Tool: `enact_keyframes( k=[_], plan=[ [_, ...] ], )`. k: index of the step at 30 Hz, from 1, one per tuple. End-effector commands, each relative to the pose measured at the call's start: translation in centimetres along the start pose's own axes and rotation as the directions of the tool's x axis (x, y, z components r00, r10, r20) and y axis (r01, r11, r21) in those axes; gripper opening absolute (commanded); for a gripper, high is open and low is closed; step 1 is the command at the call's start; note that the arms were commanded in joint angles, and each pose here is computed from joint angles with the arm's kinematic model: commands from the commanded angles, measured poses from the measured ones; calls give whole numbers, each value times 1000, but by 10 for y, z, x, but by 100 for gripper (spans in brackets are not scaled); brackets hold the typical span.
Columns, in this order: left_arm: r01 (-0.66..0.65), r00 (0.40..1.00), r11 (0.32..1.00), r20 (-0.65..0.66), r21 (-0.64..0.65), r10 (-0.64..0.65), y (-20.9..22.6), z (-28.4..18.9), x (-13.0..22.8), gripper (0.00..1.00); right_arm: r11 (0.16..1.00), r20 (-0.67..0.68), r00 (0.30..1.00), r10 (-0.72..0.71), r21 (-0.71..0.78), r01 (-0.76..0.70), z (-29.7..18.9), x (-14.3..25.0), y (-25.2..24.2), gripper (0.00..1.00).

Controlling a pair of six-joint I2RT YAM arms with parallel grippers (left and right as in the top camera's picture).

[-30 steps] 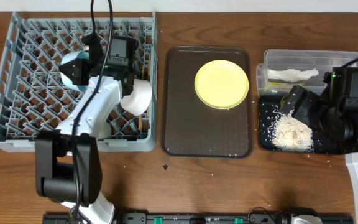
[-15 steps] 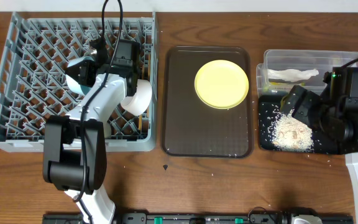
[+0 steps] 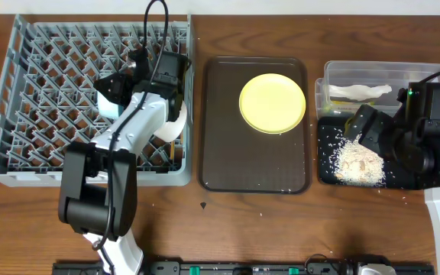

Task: Sort waste into correct bins and load items into the dishwasher
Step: 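Set the light-blue bowl upright in the rack and release it, then grasp the yellow plate edges with both grippers from either side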

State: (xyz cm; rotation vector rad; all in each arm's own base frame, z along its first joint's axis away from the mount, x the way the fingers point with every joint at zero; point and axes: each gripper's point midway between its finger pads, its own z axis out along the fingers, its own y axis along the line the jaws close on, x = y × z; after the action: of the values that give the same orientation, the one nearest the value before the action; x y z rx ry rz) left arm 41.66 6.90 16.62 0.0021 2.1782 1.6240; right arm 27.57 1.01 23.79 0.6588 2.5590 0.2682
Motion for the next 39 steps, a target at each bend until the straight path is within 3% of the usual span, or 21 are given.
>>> enact_keyframes(
  k=[1,8,11,16,22,25,26,29,31,36,39],
  plan=[
    [-13,1000,1000,12,6,13,-4,-8,2,39,1000,12,1000,0,-2,0,-3,-4,-1,99],
    [51,996,998,73,38,-54,16,-36,-6,54,1000,12,1000,0,-2,0,-3,-4,-1,99],
    [94,986,981,121,170,-116,20,-57,-15,61,1000,12,1000,1,-2,-1,-3,-4,-1,99],
    [121,960,874,170,470,-224,16,-101,-22,64,1000,12,1000,1,-2,-1,-3,-4,-1,99],
    [120,941,765,174,632,-292,26,-139,-14,64,1000,11,1000,1,-1,-1,-3,-3,-1,99],
    [123,940,664,129,738,-317,23,-158,-3,64,1000,10,1000,-4,-14,4,-3,-4,2,98],
    [127,940,624,107,771,-324,21,-164,0,64,999,3,1000,-29,-40,29,-3,-3,7,94],
    [137,940,488,42,862,-339,17,-186,9,64,955,-25,976,-217,-213,207,-3,10,43,82],
    [126,940,396,18,909,-341,15,-202,11,64,939,-60,961,-271,-237,250,3,21,56,82],
    [44,948,144,5,989,-319,6,-248,13,72,952,-154,941,-301,-103,288,39,37,58,75],
    [9,957,38,2,999,-289,1,-267,17,81,962,-202,942,-268,-2,273,65,41,54,75]
  ],
)
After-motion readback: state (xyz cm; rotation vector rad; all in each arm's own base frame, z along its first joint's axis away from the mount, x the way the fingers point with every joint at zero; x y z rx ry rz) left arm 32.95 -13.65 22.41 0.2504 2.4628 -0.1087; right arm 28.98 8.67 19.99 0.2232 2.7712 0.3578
